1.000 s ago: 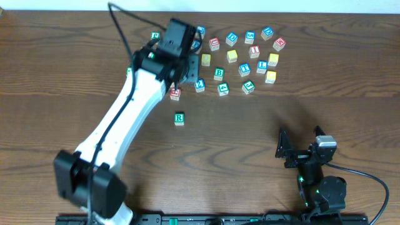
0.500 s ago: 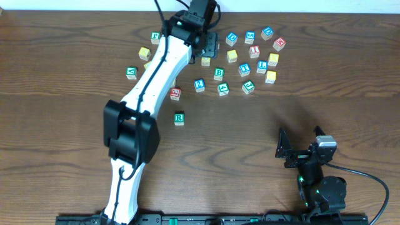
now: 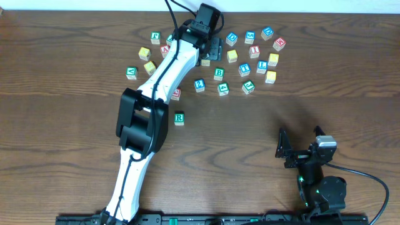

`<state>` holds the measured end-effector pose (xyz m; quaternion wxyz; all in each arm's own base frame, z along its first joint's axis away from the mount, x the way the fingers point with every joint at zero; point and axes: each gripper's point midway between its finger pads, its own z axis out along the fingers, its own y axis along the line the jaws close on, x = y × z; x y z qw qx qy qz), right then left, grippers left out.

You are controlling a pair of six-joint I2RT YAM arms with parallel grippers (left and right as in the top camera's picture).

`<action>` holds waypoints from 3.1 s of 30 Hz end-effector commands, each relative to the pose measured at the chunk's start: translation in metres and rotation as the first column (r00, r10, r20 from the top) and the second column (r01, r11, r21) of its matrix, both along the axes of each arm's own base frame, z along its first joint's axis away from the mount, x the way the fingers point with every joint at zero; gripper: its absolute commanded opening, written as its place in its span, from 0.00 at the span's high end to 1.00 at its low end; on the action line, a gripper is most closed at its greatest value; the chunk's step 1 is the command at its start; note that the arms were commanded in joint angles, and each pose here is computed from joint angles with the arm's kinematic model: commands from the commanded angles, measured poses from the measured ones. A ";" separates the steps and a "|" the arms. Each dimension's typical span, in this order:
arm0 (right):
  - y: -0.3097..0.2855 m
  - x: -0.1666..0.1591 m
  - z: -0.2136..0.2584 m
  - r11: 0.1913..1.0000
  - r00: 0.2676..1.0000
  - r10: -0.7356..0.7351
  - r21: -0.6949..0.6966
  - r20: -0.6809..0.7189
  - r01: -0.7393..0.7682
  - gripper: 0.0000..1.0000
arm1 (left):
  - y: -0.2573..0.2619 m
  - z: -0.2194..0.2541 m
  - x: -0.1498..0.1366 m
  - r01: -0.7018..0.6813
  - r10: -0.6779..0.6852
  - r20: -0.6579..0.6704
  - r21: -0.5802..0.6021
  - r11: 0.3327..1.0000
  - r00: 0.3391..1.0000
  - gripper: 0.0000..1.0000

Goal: Spell out ROBOT
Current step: 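Reach the left gripper back into the cluster toward a yellow O block, then carry the yellow block and place it right of the R block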

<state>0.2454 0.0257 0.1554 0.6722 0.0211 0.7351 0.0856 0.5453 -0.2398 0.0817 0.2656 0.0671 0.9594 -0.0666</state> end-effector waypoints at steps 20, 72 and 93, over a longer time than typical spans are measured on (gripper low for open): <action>-0.003 0.000 -0.001 1.000 1.000 -0.013 0.014 -0.002 0.013 0.01 | 0.003 -0.062 0.022 -0.023 0.022 0.013 0.057 0.998 1.000 0.39; -0.003 0.000 -0.001 1.000 1.000 -0.013 0.014 -0.002 0.013 0.01 | 0.031 -0.044 -0.193 -0.209 0.261 -0.337 0.184 0.960 0.905 0.77; -0.003 0.000 -0.001 1.000 1.000 -0.013 0.014 -0.002 0.013 0.01 | 0.041 -0.079 -0.207 -0.207 0.267 -0.347 0.200 0.958 0.899 0.76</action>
